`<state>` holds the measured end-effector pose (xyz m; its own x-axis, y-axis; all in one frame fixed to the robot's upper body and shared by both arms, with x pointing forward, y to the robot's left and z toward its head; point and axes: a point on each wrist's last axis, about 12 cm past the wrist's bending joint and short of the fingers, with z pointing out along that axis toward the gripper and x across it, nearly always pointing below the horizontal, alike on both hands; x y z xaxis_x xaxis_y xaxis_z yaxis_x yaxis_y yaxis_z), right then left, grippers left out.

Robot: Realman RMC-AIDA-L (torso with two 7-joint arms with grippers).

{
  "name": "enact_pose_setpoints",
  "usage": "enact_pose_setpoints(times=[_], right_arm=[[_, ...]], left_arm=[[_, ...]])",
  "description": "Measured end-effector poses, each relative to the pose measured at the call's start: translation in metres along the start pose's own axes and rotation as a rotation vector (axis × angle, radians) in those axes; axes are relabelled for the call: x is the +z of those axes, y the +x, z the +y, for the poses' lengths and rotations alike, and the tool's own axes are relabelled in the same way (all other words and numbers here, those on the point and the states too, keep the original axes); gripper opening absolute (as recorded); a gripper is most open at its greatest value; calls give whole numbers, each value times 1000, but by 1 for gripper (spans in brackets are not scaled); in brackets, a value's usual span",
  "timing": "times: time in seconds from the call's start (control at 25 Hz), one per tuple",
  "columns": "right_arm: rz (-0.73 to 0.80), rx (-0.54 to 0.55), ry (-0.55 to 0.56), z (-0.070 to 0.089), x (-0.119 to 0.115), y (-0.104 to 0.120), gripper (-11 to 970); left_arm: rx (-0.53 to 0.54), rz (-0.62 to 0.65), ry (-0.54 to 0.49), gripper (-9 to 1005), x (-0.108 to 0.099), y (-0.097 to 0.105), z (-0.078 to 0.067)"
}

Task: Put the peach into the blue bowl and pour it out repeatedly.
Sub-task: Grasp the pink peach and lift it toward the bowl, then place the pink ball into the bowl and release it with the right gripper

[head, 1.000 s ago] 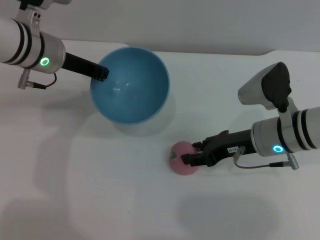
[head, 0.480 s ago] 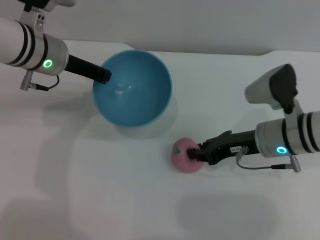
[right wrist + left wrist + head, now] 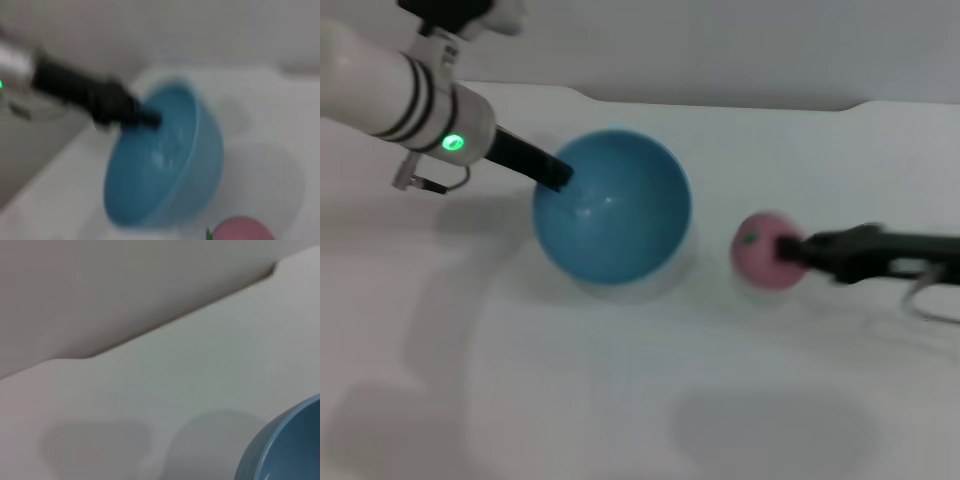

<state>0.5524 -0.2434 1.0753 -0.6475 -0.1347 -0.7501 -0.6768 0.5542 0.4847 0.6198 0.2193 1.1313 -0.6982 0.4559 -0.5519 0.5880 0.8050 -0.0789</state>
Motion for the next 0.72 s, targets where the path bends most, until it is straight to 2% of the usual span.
enact_pose_setpoints(times=[0.16,0.24,0.32,0.44,0.56,0.72], right_arm=[[-166,-56,-39,0,-50,-5,61],[-213,-85,-65,3,-66,-10,57],[-219,-116,-93,8,-72,-15,54],[-204,-188,-134,16,-71,-24,52],[-146,-246,-159,22,-61,-31,53],[-8,-302,-185,28,-40,-35,53]], left_arm=[[66,54,27,0,12,-6,-24],[93,80,39,0,18,-10,-37],[122,108,53,0,24,-14,-53],[150,129,94,0,31,-22,-78],[166,138,148,-1,35,-29,-97],[153,144,186,-1,36,-34,-107]])
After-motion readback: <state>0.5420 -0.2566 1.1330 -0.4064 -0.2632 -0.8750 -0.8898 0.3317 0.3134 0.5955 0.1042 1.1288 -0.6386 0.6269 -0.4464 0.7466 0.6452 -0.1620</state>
